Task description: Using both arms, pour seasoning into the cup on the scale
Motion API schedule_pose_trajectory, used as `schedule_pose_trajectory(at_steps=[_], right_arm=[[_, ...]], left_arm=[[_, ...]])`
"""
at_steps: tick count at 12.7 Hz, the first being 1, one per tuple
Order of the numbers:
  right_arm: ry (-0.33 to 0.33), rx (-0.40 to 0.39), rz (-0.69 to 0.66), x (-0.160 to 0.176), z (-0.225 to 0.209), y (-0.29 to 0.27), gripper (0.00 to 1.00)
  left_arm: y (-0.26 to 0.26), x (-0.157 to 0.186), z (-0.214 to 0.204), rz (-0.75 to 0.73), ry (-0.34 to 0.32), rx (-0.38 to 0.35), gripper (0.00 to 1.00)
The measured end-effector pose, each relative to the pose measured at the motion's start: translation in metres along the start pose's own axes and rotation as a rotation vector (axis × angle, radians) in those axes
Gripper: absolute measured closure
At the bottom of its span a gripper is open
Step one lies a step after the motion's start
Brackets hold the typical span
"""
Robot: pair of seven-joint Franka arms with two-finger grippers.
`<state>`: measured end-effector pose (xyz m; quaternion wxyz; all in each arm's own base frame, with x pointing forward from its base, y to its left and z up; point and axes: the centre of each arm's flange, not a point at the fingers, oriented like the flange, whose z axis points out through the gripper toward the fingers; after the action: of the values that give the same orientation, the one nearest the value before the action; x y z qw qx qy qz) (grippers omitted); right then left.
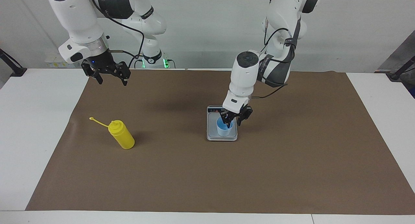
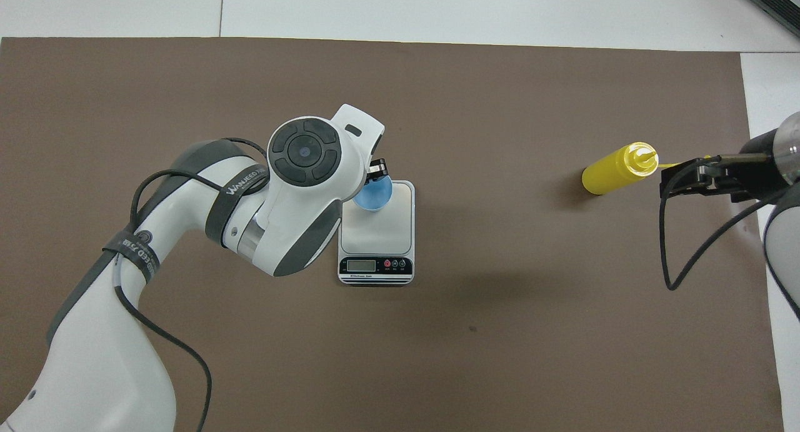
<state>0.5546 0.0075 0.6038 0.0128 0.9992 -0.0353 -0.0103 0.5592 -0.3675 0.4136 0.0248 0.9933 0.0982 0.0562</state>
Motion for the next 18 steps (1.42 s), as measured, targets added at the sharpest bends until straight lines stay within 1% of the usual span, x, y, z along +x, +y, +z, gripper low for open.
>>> schedule_pose_trajectory(at_steps=[3,6,8,11,15,17,18], right_arm=[[-0.002,0.0,0.0,-0.001,0.001,0.0,0.0],[-0.004,-0.001,-0.001,-0.001,0.002,0.0,0.0],[-0.006,-0.001,0.0,-0.001,0.002,0.0,0.0],[-0.005,-0.001,0.0,-0.002,0.002,0.0,0.0],[-0.004,-0.001,-0.022,-0.001,0.004,0.002,0.0],[0.024,0.005,-0.081,0.0,0.01,0.008,0.0],[0.04,0.025,-0.112,0.001,0.015,0.015,0.0]], left_arm=[[-0.003,0.012,-0.021,-0.015,-0.015,0.023,0.49],[-0.028,0.043,-0.063,-0.013,-0.043,0.058,0.5],[-0.058,0.065,-0.086,0.009,-0.077,0.078,0.5],[-0.104,0.092,-0.108,0.067,-0.131,0.108,0.49],[-0.168,0.123,-0.119,0.148,-0.167,0.108,0.49],[-0.207,0.136,-0.132,0.172,-0.169,0.102,0.49],[-0.226,0.142,-0.139,0.185,-0.17,0.1,0.49]])
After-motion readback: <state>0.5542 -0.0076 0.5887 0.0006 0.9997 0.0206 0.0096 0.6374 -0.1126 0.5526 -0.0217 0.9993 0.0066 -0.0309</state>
